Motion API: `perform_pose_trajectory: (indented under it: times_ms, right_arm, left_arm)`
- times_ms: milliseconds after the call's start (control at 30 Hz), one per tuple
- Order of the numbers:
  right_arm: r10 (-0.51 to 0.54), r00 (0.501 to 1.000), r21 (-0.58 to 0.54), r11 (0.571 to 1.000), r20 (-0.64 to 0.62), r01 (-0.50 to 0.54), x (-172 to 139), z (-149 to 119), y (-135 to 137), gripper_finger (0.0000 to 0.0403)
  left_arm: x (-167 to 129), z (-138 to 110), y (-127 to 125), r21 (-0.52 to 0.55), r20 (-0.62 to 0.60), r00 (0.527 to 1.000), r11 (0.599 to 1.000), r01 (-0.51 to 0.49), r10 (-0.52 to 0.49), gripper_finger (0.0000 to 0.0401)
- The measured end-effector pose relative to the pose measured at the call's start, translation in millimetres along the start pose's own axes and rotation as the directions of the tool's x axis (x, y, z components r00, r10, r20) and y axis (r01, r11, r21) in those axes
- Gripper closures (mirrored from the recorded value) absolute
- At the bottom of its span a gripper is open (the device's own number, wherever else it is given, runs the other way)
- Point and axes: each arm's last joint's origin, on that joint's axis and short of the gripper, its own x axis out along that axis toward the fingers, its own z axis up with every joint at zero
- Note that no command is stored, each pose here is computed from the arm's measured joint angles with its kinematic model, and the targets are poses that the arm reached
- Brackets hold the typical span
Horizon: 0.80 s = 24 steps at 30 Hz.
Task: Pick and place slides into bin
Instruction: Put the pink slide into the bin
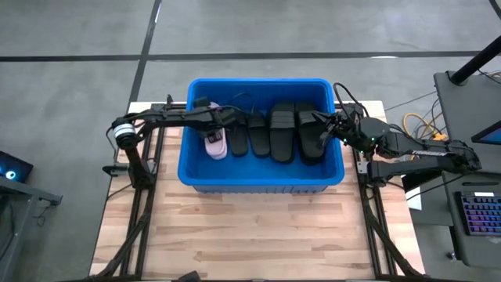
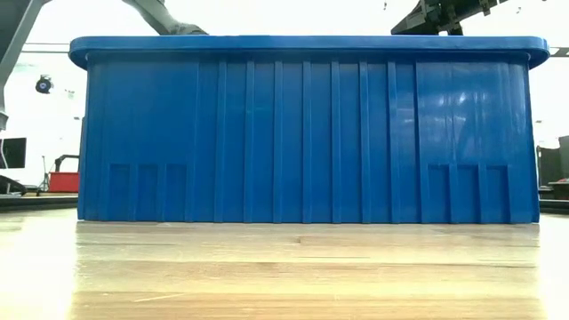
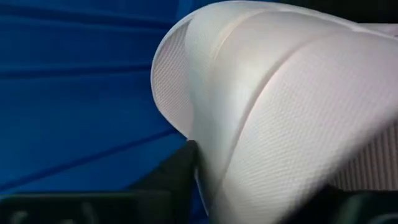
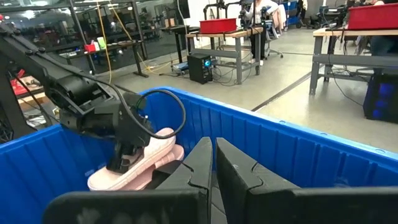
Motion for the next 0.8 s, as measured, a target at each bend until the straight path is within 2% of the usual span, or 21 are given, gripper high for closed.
perform_pose_trajectory:
  times_ms: [233,433,633,800]
  right_arm:
    - [0.0,1.0,-0.008,1.0,0.0,0.0,0.0,0.0,0.0,0.039]
    - [0.0,1.0,-0.029,1.0,-0.001,0.0,0.0,-0.1,0.0,0.039]
    - [0.0,1.0,-0.03,1.0,-0.001,0.0,0.0,-0.1,0.0,0.039]
    - [0.0,1.0,-0.03,1.0,-0.001,0.0,0.0,-0.1,0.1,0.039]
  left_arm:
    - [-12.8,-5.3,12.4,0.081,0.039,0.998,0.995,0.05,-0.053,0.017]
    - [-19.6,-8.5,16.9,0.112,0.066,0.991,0.987,0.113,-0.121,0.0089]
    - [-22.8,-12.6,19.3,0.136,0.035,0.99,0.982,0.127,-0.133,0.004]
    - [-27.4,-17.1,22.4,0.194,0.029,0.989,0.971,0.14,-0.148,0.0028]
